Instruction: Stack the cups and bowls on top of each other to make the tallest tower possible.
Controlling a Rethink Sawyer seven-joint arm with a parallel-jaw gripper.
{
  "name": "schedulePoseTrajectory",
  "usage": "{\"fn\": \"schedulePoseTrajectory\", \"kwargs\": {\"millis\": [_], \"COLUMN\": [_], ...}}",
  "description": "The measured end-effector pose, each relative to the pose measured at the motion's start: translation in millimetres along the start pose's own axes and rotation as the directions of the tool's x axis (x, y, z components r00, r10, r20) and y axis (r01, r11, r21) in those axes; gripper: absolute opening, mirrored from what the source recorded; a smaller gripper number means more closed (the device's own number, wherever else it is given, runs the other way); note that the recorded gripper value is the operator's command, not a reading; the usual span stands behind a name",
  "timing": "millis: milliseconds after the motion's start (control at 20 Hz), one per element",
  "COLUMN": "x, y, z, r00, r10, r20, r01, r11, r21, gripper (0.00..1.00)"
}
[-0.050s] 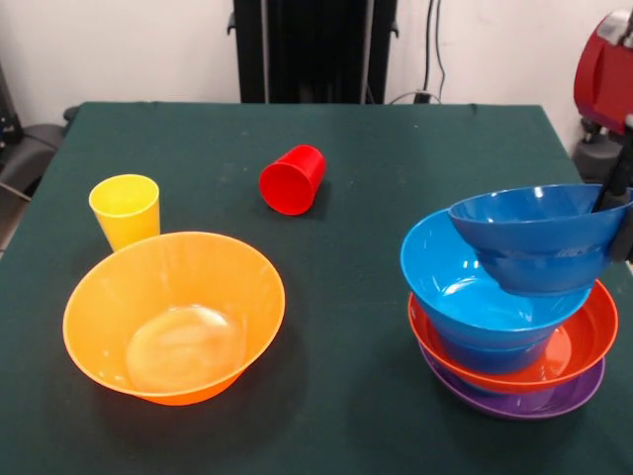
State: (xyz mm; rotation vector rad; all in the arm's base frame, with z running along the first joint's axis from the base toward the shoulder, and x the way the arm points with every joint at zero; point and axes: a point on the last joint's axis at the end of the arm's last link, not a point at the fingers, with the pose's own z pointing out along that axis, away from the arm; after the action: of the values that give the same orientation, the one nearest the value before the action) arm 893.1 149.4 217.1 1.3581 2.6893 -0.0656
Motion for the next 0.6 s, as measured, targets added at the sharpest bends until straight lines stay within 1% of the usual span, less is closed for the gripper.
{"fn": "schedulePoseTrajectory", "kwargs": {"millis": [150, 350, 600], "x": [5.0, 13.1, 16.2], "y": [-3, -10, -18], "z": [9, 28, 41], "r00": [0.9999, 0.9995, 0.9986], "r10": [0.009, 0.03, 0.052], "r20": [-0.005, -0.008, -0.002], "r01": [-0.009, -0.03, -0.052], "r11": [0.9999, 0.9994, 0.9983], "r21": [0.007, 0.019, 0.024], "gripper": [0.0, 0.0, 0.0]}}
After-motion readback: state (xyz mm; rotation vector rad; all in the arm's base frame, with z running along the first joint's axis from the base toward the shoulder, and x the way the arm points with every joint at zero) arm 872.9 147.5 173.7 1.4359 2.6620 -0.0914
